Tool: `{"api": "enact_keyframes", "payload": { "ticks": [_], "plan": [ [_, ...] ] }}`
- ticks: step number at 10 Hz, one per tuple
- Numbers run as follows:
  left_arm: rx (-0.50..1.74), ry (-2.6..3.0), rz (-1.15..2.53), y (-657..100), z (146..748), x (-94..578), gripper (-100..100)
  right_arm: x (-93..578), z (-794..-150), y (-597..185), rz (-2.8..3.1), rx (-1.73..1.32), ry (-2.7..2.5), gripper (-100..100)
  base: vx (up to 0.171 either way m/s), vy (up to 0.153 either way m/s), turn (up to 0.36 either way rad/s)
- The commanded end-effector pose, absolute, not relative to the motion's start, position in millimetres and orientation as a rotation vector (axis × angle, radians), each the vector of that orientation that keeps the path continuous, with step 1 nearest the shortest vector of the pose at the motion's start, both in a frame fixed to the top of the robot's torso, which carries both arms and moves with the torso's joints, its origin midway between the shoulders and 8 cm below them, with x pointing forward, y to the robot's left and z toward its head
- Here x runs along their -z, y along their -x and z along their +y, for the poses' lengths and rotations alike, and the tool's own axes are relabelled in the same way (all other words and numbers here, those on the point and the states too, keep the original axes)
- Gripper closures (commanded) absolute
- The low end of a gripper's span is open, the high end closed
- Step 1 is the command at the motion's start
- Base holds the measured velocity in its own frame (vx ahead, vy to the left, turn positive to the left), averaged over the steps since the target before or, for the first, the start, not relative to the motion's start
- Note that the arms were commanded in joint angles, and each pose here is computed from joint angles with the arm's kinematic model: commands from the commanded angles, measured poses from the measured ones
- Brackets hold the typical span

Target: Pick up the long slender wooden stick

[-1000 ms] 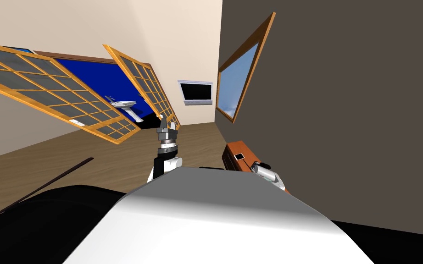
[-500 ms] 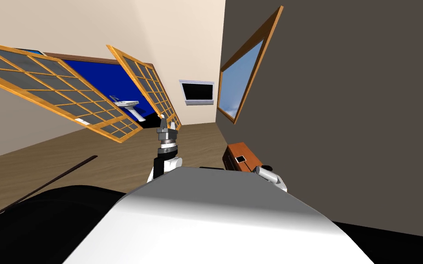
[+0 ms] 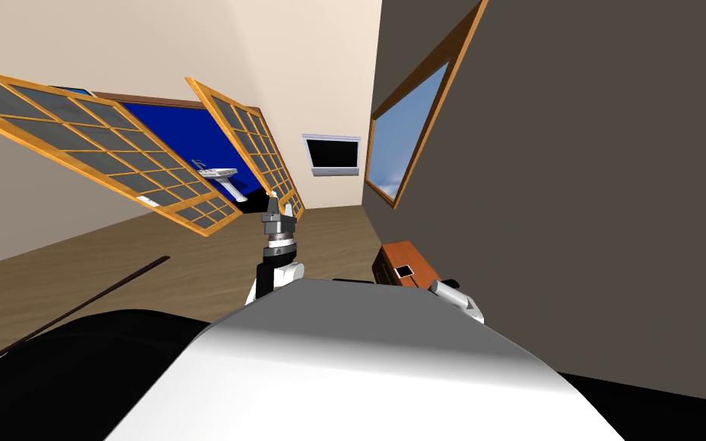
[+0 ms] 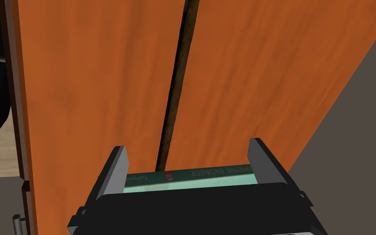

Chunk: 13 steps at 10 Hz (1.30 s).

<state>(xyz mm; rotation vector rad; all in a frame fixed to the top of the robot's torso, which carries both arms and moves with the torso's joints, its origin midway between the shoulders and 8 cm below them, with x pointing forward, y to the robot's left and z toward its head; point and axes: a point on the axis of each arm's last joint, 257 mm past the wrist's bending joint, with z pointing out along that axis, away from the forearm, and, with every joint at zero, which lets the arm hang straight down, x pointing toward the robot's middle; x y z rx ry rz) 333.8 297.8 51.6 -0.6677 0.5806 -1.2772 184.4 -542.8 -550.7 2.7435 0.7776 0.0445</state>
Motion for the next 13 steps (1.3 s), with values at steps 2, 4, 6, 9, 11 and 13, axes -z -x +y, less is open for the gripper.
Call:
{"api": "enact_keyframes", "payload": {
  "ticks": [2,4,6,9,11,13],
  "plan": [
    [1.277,0.668,0.581,-333.8,297.8,-51.6,0,560.1,-541.6,-155.0,0.679,0.044,-2.851,-100,0.074,-0.014,0.066],
    [1.277,0.668,0.581,-333.8,297.8,-51.6,0,565.4,-538.7,-139.3,0.634,0.090,-2.901,-100,0.062,-0.018,0.036],
    [1.277,0.668,0.581,-333.8,297.8,-51.6,0,569.7,-534.6,-119.0,0.553,0.150,-2.974,-100,0.076,-0.016,0.063],
    [1.277,0.668,0.581,-333.8,297.8,-51.5,0,573.2,-527.6,-98.0,0.458,0.212,-3.053,-100,0.089,-0.031,0.047],
    [1.277,0.668,0.581,-333.8,297.8,-51.6,0,574.4,-523.8,-90.1,0.419,0.235,-3.084,-100,0.056,-0.007,0.025],
    [1.277,0.668,0.581,-333.8,297.8,-51.6,0,573.8,-523.4,-88.8,0.413,0.238,-3.088,-100,0.021,-0.017,0.013]
  ]
}}
